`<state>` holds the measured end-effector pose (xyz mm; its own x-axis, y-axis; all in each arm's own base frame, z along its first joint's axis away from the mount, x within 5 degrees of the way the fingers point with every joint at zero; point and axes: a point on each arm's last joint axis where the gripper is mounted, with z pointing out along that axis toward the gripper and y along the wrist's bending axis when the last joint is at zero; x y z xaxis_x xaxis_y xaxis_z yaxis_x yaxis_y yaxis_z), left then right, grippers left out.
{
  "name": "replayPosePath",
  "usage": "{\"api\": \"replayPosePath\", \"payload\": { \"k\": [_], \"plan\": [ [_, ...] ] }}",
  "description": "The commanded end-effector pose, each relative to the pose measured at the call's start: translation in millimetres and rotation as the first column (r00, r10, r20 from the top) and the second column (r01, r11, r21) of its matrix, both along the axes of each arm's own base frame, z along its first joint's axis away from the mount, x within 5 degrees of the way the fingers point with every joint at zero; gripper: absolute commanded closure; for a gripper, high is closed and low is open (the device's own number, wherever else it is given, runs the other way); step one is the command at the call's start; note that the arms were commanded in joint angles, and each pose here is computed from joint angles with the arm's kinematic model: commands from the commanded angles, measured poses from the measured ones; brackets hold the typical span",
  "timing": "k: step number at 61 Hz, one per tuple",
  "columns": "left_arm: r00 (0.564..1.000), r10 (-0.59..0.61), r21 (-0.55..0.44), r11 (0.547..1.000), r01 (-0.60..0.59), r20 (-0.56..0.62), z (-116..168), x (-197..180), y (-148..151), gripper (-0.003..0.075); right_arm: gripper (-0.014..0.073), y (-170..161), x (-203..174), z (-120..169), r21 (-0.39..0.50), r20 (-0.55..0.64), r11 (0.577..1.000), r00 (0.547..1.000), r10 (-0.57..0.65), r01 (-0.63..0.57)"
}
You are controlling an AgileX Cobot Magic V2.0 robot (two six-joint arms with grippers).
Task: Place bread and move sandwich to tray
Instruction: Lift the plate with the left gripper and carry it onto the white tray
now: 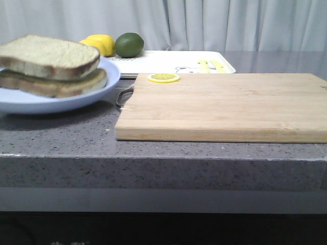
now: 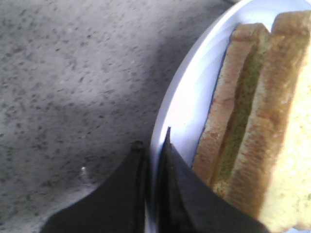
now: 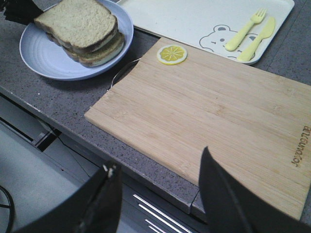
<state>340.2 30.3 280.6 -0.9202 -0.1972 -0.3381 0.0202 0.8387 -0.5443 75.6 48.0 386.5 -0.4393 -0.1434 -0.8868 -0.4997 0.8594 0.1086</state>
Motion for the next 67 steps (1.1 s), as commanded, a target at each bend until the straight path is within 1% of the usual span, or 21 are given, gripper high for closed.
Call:
{"api": "replayPosePath", "payload": {
  "k": [1,9,17,25,33,44,57,67],
  "plan": [
    [0.991,0.024,-0.106,0.994,-0.01,0.134,42,-2,-14,0.0741,0.0201,-1,2,11,0.036,0.077,0.999,0.997,-0.017,0.014],
    [0.979,-0.018,-0.089,0.995,0.036,0.203,60,4,-29,0.0741,0.0201,-1,2,11,0.036,0.077,0.999,0.997,-0.017,0.014],
    [0.96,-0.032,-0.09,0.994,0.059,0.278,83,13,-51,0.0741,0.0201,-1,2,11,0.036,0.077,0.999,0.997,-0.017,0.014],
    [0.95,-0.054,-0.108,0.99,0.091,0.308,98,33,-74,0.0741,0.0201,-1,2,11,0.036,0.077,0.999,0.997,-0.017,0.014],
    [0.949,-0.065,-0.134,0.985,0.111,0.31,103,61,-93,0.0741,0.0201,-1,2,11,0.036,0.077,0.999,0.997,-0.017,0.014],
    [0.957,-0.016,-0.193,0.978,0.075,0.291,98,97,-105,0.0741,0.0201,-1,2,11,0.036,0.077,0.999,0.997,-0.017,0.014],
    [0.97,0.04,-0.242,0.97,0.019,0.24,75,132,-106,0.0741,0.0201,-1,2,11,0.036,0.076,0.999,0.997,-0.017,0.014],
    [0.98,0.062,-0.259,0.966,-0.011,0.19,54,147,-106,0.0741,0.0201,-1,2,11,0.036,0.076,0.999,0.997,-0.017,0.014]
  ]
}}
